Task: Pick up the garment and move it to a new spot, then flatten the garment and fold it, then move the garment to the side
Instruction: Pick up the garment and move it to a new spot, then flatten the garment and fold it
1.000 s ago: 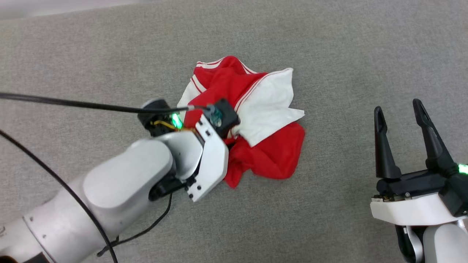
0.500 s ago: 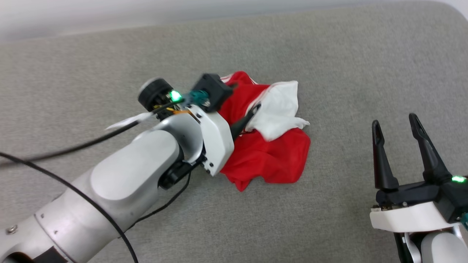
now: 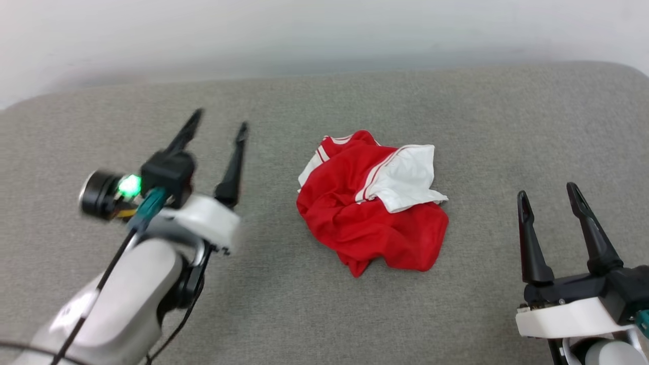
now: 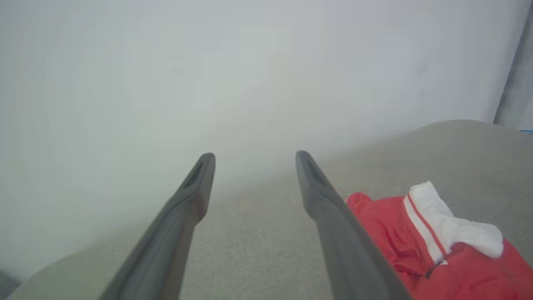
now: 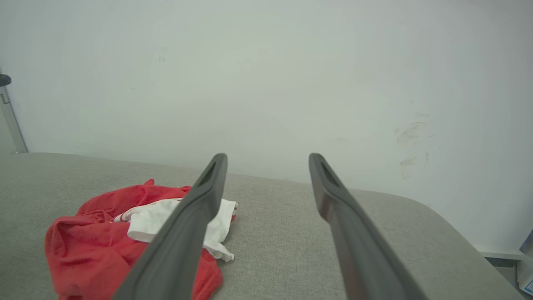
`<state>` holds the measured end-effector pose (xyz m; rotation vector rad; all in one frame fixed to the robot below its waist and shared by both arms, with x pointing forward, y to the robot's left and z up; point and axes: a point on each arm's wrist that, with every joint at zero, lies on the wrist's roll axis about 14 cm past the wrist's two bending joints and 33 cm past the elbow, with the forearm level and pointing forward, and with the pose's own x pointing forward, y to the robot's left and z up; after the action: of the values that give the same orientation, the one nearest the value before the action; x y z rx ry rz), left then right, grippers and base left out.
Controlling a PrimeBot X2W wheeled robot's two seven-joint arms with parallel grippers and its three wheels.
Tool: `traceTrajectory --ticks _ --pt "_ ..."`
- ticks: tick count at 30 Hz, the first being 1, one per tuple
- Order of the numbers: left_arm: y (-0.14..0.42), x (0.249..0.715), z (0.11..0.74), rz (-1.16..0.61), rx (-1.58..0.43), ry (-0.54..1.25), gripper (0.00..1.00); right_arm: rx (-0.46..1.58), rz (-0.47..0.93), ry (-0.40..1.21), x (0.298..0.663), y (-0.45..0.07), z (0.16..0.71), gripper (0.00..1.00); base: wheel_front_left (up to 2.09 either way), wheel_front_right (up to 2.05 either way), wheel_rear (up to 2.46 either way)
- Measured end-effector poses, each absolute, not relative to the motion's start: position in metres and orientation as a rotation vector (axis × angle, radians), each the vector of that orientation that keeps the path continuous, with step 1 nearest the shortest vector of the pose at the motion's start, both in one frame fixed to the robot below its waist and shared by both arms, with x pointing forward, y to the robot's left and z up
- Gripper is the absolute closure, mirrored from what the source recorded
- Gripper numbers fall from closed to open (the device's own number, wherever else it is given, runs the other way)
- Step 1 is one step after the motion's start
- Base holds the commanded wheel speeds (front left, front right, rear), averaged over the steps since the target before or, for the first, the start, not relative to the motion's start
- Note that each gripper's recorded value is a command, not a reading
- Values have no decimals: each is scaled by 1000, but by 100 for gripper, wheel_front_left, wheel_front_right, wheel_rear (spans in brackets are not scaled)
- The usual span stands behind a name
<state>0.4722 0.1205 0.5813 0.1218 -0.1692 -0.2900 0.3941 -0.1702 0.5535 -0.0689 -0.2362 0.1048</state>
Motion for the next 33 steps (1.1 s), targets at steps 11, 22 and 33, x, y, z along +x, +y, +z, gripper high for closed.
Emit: traceTrajectory --ticks 11,22,33 --pt "192 413 577 71 86 -238 0 -62 125 -232 392 -163 552 0 0 0 0" --pt "192 371 556 126 59 -221 0 -22 129 -207 384 -162 545 0 0 0 0" --pt "190 355 538 132 34 -177 0 67 104 -151 372 -168 527 0 0 0 0"
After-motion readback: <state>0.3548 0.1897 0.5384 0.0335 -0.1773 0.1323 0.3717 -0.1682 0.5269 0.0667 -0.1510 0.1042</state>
